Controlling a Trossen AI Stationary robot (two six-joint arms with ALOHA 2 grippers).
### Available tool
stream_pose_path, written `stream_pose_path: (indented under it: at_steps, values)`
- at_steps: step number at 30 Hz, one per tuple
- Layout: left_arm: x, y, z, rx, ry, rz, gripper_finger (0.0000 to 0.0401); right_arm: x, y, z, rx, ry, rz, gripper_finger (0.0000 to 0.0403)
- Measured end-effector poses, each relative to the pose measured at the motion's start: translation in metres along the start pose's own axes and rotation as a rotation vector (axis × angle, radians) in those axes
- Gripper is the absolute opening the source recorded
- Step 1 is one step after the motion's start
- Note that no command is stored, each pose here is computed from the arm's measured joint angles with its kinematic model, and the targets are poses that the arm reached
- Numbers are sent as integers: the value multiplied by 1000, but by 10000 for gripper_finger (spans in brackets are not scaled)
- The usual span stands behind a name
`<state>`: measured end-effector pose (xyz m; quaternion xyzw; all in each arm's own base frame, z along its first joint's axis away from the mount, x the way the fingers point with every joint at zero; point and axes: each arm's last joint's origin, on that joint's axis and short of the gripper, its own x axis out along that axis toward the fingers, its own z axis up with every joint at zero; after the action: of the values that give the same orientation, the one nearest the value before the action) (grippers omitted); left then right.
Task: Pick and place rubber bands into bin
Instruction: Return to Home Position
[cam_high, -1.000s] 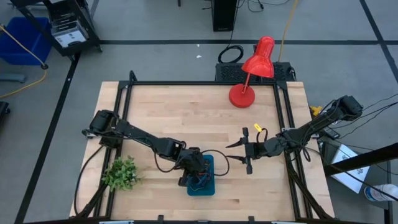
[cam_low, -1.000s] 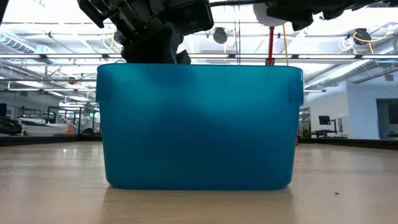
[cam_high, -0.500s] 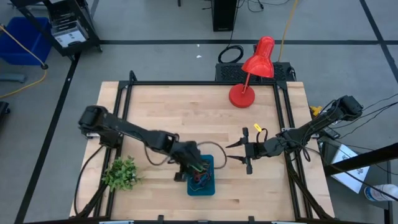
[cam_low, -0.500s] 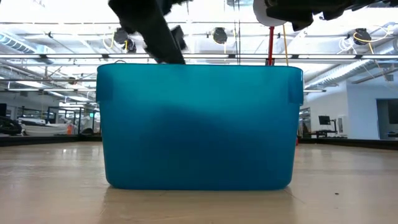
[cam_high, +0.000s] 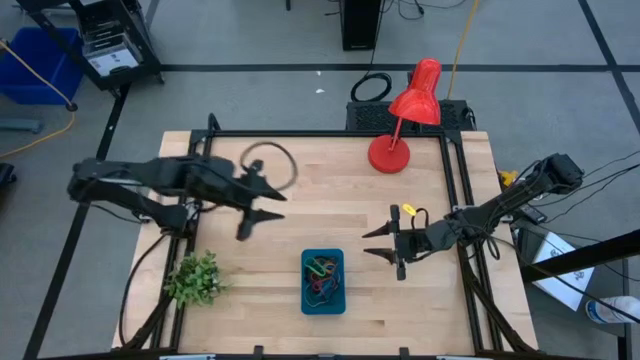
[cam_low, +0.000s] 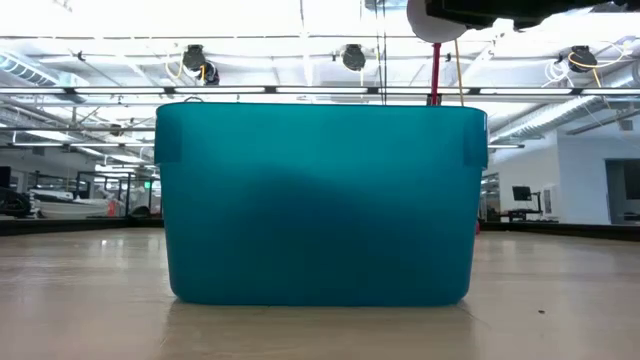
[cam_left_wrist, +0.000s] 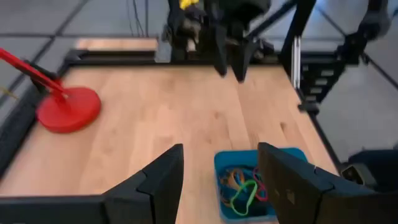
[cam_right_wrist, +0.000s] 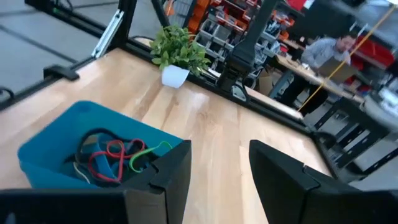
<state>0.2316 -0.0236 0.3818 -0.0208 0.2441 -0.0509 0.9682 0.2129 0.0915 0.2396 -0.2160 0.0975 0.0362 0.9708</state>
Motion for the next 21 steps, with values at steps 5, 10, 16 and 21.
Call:
stream_pose_path:
  at_steps: [5,10,16,21]
  values:
    - [-38,0,-1,31,-58,24,212,-1,-4,0,143,1,-14,155]
    - [-57,0,-6,72,-57,34,212,-13,-15,2,241,9,-31,155]
    - [-70,1,-14,60,-23,57,212,-39,-27,1,138,51,-22,155]
    - [-84,1,-19,59,-57,59,212,-52,-32,-1,193,69,-17,155]
